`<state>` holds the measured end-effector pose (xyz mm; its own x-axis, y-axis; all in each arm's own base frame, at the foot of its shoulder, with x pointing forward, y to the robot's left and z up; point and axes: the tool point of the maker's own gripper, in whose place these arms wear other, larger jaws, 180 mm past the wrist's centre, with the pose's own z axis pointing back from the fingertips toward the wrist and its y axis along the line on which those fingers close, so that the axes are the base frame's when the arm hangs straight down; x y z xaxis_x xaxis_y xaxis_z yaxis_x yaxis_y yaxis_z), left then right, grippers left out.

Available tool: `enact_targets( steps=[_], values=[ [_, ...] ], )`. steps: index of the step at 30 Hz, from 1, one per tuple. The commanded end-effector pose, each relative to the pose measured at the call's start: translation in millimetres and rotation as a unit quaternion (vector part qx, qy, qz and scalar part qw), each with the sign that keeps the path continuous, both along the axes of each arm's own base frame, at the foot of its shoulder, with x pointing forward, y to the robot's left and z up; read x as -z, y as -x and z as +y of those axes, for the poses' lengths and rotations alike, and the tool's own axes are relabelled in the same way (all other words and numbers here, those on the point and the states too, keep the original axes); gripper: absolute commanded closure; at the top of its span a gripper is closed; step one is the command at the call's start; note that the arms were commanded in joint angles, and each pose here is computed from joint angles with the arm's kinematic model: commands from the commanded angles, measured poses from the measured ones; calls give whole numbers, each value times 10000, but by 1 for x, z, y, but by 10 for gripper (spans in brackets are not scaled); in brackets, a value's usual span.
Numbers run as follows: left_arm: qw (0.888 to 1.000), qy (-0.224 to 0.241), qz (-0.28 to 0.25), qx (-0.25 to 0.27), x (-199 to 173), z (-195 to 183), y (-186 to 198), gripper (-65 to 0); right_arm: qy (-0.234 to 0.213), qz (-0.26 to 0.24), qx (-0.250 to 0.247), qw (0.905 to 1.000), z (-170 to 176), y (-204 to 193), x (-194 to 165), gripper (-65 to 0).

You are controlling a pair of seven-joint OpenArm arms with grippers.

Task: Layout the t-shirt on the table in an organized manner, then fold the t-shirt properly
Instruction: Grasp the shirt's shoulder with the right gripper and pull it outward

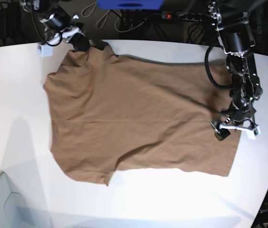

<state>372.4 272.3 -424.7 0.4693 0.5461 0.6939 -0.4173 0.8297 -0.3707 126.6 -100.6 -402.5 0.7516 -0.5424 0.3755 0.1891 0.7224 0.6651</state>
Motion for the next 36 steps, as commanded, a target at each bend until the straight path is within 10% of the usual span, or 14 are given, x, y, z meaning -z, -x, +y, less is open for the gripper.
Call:
enact_targets(
  steps=[1, 8, 19, 28, 36],
  values=[
    [9991, 119, 409, -15, 15, -2, 13, -568, -256, -106, 7, 9996, 8, -1, -9, -101],
    [9990, 129, 428, -6, 15, -2, 14, -568, -853, 23, -7, 9964, 20, 5, -17, -135],
    [9995, 85, 298, 8, 6, -2, 9, -568, 249, -195, 1642, 9859, -98, 15, -24, -137],
    [9997, 60, 241, 19, 2, -1, 7, -568, 662, -1822, 167, 9809, -83, -95, -98, -134],
    [9995, 62, 321, 39, 7, -3, 13, -568, 85, -852, -291, 9959, -55, -135, -19, 0]
  ],
)
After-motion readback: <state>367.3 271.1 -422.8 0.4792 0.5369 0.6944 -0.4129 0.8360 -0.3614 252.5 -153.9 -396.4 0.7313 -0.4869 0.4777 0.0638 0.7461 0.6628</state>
